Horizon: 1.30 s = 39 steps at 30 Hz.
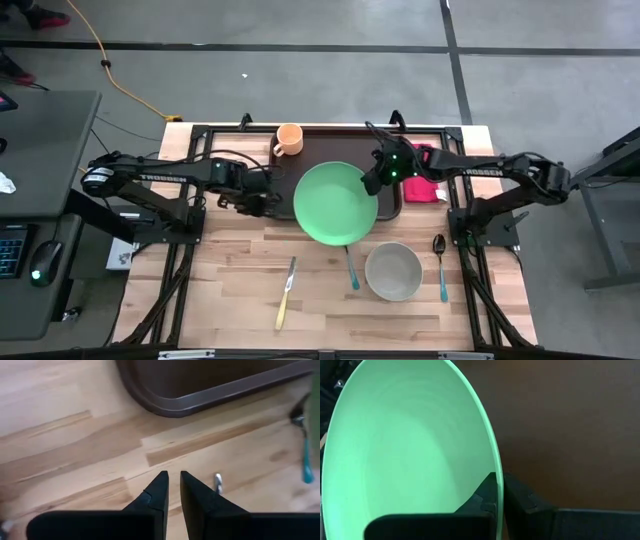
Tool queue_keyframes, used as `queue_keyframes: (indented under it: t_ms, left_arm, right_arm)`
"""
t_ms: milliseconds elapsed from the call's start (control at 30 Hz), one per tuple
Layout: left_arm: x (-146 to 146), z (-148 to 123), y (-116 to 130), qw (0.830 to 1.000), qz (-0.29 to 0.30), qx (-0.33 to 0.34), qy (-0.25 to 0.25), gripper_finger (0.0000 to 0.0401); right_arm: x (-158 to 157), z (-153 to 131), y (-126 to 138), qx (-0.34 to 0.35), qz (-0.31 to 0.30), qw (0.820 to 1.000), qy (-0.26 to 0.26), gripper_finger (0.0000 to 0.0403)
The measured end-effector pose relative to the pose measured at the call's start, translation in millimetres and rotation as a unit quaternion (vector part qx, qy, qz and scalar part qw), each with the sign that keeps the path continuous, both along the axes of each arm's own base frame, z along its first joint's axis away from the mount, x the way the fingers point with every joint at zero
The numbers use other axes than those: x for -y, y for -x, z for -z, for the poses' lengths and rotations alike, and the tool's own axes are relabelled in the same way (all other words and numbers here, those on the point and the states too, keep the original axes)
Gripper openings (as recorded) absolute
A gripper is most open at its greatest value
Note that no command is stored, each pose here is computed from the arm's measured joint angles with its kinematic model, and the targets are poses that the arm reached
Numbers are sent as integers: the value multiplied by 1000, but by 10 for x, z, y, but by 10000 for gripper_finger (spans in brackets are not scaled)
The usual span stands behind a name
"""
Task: Set up tray
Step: Put the green plate on the brown serving tray to the bottom right of the yellow mug
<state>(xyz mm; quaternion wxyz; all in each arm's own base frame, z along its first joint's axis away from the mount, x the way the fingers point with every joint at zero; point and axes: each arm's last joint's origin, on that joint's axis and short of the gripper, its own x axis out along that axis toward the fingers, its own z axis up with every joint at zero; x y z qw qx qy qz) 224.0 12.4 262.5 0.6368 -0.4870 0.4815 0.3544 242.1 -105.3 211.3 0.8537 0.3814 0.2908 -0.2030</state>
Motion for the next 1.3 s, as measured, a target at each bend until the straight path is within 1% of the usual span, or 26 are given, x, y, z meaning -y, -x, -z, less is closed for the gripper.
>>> queue_keyframes:
  t_ms: [133,300,433,567,700,800,1033,1300]
  left_arm:
    - [-6,11,39,1000,-1,-22,-13,76]
    - [-21,21,86,997,21,-48,-48,76]
    - [-51,24,125,991,36,-75,-109,76]
    - [-93,15,143,976,49,-94,-189,76]
    - [-124,-1,142,964,40,-99,-244,76]
    - [-133,-56,160,961,28,-78,-264,76]
    - [-140,-307,263,950,35,15,-309,76]
    - [-136,-508,472,938,30,64,-339,76]
  right_arm:
    - [125,-1,59,3,16,1000,-2,0]
    - [276,-2,142,5,32,999,-1,0]
    - [363,-2,197,7,42,999,-4,0]
    - [409,-2,229,9,47,999,-6,0]
    - [427,-2,241,9,48,999,-5,0]
    - [431,-2,244,9,48,999,-4,0]
    - [455,0,261,4,56,998,6,0]
    - [529,2,315,0,69,998,13,0]
